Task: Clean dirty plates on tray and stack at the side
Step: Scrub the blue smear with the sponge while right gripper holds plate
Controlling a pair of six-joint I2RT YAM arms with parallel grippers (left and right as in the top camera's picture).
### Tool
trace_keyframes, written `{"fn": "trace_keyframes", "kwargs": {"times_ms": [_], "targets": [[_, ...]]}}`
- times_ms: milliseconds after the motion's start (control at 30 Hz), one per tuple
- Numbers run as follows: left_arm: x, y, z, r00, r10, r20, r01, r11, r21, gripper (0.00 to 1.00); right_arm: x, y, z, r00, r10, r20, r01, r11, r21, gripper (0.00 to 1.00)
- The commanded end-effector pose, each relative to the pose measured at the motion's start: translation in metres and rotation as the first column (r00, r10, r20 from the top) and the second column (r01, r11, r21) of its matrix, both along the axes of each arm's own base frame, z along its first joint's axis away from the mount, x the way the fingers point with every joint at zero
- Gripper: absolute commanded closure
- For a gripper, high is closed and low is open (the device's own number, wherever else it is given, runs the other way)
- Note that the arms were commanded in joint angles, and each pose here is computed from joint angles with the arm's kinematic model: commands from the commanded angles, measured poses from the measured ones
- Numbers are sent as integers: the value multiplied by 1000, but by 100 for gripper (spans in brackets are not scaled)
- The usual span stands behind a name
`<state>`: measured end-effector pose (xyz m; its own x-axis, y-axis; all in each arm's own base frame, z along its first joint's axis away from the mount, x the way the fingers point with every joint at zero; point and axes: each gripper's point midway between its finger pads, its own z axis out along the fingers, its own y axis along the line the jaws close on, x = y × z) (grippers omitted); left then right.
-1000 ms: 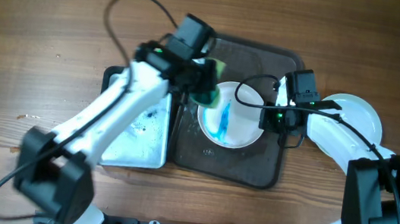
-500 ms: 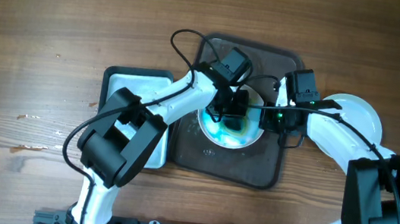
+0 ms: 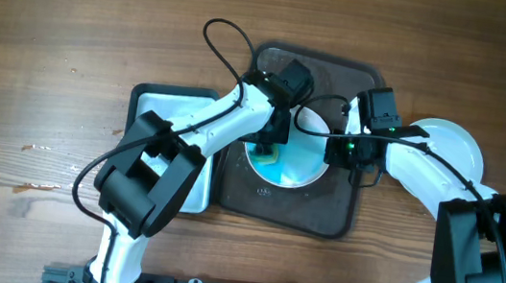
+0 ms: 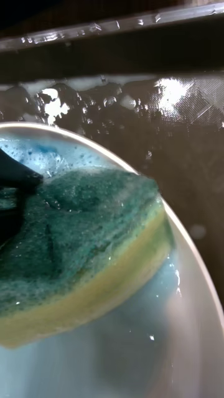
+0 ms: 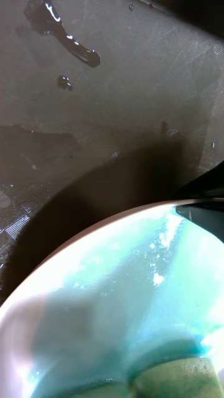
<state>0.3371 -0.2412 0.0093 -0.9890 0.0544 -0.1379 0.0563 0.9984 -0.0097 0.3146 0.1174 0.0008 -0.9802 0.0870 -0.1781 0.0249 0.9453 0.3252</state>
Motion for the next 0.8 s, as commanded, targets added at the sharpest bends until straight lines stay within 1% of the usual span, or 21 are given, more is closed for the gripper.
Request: {"fn": "trace_keyframes", "kwargs": {"times_ms": [0, 67, 133, 200, 267, 400, 600, 667, 767], "targets": [[-5, -14, -26, 995, -9, -96, -5, 990, -144, 96, -8, -16, -16, 998, -31, -50, 27, 997, -73, 96], [-12, -56, -16, 988, -78, -133, 26, 933, -358, 96, -8, -16, -16, 998, -30, -51, 27, 997, -74, 96], [-18, -90, -5, 980, -154, -126, 69, 858, -509, 96, -9, -16, -16, 998, -31, -54, 27, 997, -74, 96], [-26, -115, 2, 970, -219, -104, 116, 796, -594, 96, -10, -16, -16, 998, -31, -57, 26, 997, -75, 96], [-36, -133, 2, 959, -267, -92, 153, 764, -627, 96, -10, -16, -16, 998, -31, -61, 26, 997, -76, 96], [-56, -144, -8, 945, -305, -118, 170, 767, -618, 96, -11, -16, -17, 998, -31, -62, 26, 997, -76, 95], [-78, -126, -19, 927, -286, -243, 108, 823, -557, 96, -10, -16, -16, 998, -31, -61, 26, 997, -76, 96], [-80, -112, -23, 924, -254, -284, 78, 856, -511, 96, -10, -16, -16, 998, -30, -60, 26, 997, -76, 96], [-72, -80, -35, 938, -170, -301, 47, 925, -378, 96, -10, -16, -16, 998, -30, -58, 26, 997, -76, 96]]}}
